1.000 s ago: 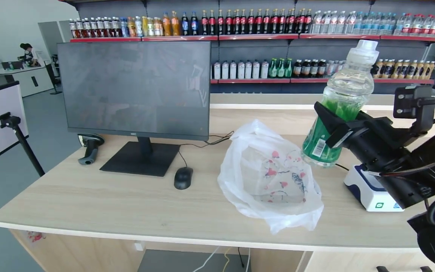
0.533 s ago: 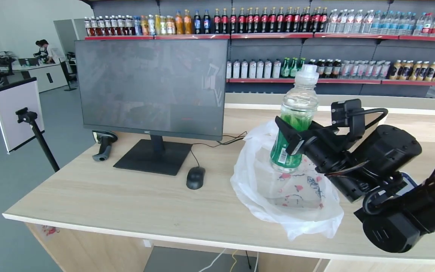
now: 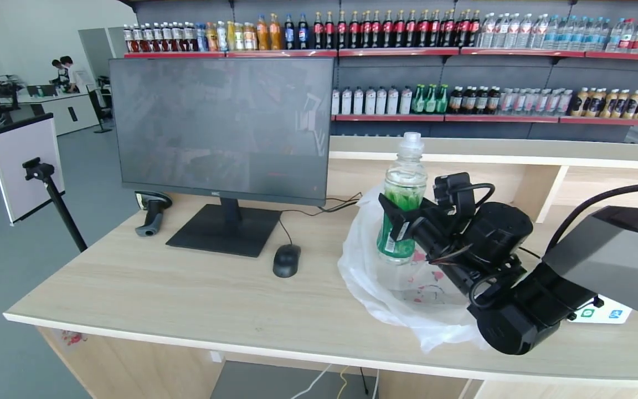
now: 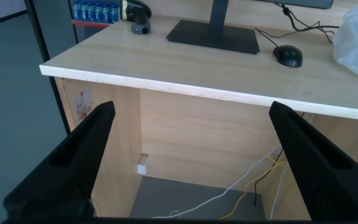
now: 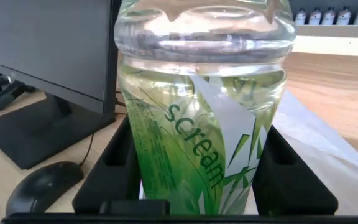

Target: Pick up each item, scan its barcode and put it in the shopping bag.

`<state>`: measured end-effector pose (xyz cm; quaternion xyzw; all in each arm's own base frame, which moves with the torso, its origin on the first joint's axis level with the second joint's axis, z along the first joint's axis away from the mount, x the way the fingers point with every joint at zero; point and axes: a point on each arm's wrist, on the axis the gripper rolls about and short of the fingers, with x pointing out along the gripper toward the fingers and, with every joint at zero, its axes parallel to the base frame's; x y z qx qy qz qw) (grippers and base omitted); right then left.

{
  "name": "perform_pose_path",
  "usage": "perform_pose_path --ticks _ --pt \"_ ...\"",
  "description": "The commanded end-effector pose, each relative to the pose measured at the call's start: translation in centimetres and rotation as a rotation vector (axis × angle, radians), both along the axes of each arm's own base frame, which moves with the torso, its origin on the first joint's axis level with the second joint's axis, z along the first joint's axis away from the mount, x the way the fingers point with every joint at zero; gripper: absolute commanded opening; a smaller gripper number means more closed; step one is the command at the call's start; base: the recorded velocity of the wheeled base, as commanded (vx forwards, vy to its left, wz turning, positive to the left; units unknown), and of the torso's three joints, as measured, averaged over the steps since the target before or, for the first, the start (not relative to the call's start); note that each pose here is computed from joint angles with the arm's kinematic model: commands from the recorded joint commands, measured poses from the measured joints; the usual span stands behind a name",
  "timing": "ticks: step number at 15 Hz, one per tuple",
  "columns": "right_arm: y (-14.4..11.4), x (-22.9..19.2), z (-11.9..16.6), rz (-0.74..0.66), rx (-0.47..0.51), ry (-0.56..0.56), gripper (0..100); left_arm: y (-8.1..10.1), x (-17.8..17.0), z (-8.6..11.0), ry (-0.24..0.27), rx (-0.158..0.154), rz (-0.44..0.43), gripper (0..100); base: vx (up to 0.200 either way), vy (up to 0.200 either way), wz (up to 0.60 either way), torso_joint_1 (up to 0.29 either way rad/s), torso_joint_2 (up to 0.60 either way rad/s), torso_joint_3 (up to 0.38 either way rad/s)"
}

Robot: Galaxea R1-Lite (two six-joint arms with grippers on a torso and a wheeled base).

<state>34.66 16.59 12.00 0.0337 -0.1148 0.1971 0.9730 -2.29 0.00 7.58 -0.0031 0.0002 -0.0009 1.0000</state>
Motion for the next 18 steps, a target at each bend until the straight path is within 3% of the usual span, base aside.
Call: perform_pose_path --ticks 1,18 --pt "0.0 0.4 -1.1 -0.004 -0.010 0.022 0 0.0 0.0 0.0 0.000 -0.001 0.000 100 0.000 0.000 0.00 0.000 0.00 0.000" --pt "-1.0 2.9 -3.5 -0.050 -0.012 0.053 0 0.0 0.0 0.0 0.000 -0.006 0.002 100 0.000 0.000 0.00 0.000 0.00 0.000"
